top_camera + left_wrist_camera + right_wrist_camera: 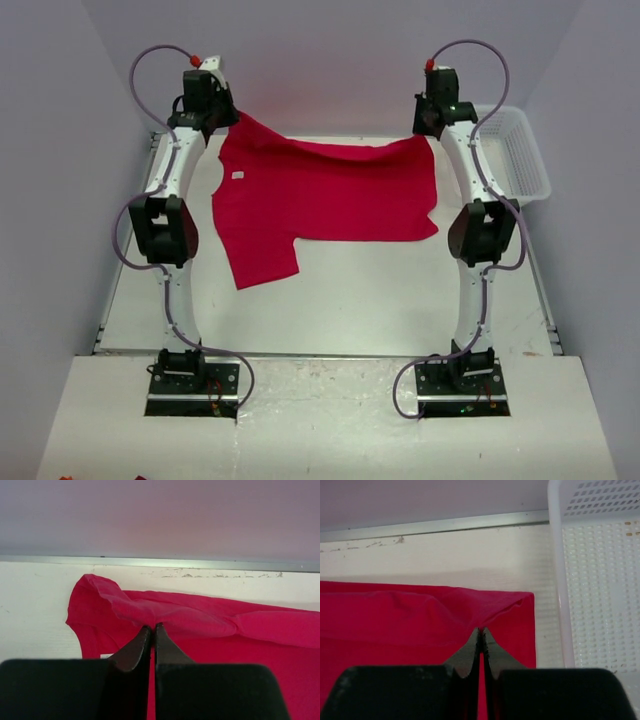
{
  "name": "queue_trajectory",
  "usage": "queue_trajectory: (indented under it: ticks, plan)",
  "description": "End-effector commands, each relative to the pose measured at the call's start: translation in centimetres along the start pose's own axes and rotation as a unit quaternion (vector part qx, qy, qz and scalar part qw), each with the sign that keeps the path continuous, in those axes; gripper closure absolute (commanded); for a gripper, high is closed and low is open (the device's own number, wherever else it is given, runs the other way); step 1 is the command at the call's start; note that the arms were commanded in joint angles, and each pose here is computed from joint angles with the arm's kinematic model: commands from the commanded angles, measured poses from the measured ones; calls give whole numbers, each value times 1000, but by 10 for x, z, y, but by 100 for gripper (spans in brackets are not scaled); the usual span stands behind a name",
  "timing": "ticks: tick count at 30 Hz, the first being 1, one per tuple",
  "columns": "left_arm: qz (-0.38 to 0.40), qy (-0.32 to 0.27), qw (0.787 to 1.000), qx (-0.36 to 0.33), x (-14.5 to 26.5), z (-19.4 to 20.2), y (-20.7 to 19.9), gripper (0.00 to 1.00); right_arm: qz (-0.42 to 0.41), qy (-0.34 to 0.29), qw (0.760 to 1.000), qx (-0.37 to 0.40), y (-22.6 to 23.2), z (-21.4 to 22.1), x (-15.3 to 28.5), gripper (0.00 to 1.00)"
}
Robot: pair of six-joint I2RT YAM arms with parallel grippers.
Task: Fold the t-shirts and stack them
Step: Flatten out the tshirt
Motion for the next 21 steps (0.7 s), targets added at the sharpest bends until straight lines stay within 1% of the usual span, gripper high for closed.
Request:
queue_trajectory:
  ticks: [1, 6, 9, 14, 18, 21]
  plan:
    - [21, -34, 999, -10, 9, -22, -8, 100, -16, -42, 999, 8, 2, -25, -1, 100]
    - [25, -20, 999, -13, 11, -7, -18, 100, -7, -34, 999, 6, -5, -17, -15, 100]
    - [24, 1, 1000, -11, 10, 14, -22, 100, -4, -37, 999, 3, -9, -18, -21, 100]
    - [21, 15, 1000, -14, 15, 33, -33, 100, 19, -31, 999, -12, -29, -16, -24, 100]
    - [7, 25, 1000, -11, 26, 45, -32, 100, 26, -20, 999, -15, -37, -10, -26, 100]
    - [-16, 30, 999, -5, 35, 54, -23, 100, 12, -1, 1000, -19, -30, 3, -28, 100]
Point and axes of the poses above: each gripper's point midway between its finger pads, its own x axis back along the fingers, its own y axis along the line the jaws close on, z = x × y, the point moved 1 cm from there along x, back along the fingers, and after that the axes turned 1 degree about x, right-handed, at the moved point
